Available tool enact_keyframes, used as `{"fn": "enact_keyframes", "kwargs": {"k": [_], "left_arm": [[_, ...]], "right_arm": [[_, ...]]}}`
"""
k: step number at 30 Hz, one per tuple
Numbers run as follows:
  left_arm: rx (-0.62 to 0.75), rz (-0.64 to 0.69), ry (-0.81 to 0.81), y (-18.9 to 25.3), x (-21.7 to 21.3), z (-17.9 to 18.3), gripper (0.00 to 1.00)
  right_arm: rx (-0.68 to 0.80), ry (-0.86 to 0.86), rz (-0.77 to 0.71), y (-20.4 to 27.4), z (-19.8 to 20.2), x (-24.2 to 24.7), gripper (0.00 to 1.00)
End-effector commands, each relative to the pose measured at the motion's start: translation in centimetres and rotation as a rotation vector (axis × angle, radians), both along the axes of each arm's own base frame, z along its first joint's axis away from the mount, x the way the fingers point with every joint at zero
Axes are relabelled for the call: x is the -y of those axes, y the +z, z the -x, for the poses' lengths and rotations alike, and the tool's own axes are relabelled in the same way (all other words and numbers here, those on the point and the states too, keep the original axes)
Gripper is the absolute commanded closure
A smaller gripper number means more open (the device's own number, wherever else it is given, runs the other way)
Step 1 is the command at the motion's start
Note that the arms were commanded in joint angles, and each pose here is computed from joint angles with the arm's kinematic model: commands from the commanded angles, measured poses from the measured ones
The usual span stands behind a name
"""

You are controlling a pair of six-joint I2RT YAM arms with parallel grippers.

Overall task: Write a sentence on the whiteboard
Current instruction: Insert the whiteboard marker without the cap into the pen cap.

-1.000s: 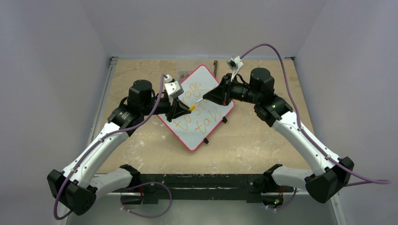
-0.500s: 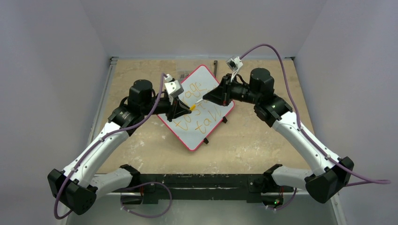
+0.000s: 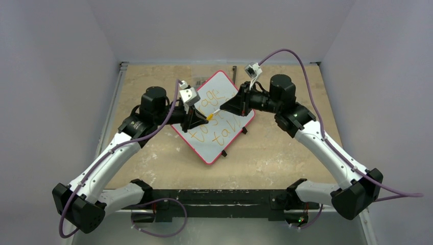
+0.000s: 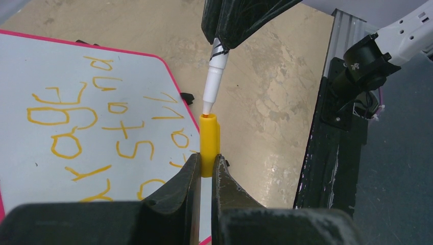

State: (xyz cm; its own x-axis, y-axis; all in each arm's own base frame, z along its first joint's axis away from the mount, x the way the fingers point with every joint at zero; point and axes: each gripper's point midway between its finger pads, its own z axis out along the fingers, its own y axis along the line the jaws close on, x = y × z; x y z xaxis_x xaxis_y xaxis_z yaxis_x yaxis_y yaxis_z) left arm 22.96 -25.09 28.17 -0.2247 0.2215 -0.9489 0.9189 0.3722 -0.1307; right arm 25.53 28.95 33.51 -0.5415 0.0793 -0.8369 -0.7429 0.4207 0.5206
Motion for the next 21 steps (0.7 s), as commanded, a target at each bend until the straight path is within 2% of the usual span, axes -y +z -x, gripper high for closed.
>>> {"fn": "enact_keyframes", "kwargs": {"k": [1,21], "left_arm": [[0.06,0.054,-0.014,2.5,0.4,-0.5,1.0],[0.044,0.028,-0.045,1.9,0.5,-0.2,1.0]], "right_arm": [[0.004,0.035,-0.016,0.2,0.2,-0.4,1.0],[-0.034,0.165,0.049,-2.0,1.9,-1.0,1.0]]}}
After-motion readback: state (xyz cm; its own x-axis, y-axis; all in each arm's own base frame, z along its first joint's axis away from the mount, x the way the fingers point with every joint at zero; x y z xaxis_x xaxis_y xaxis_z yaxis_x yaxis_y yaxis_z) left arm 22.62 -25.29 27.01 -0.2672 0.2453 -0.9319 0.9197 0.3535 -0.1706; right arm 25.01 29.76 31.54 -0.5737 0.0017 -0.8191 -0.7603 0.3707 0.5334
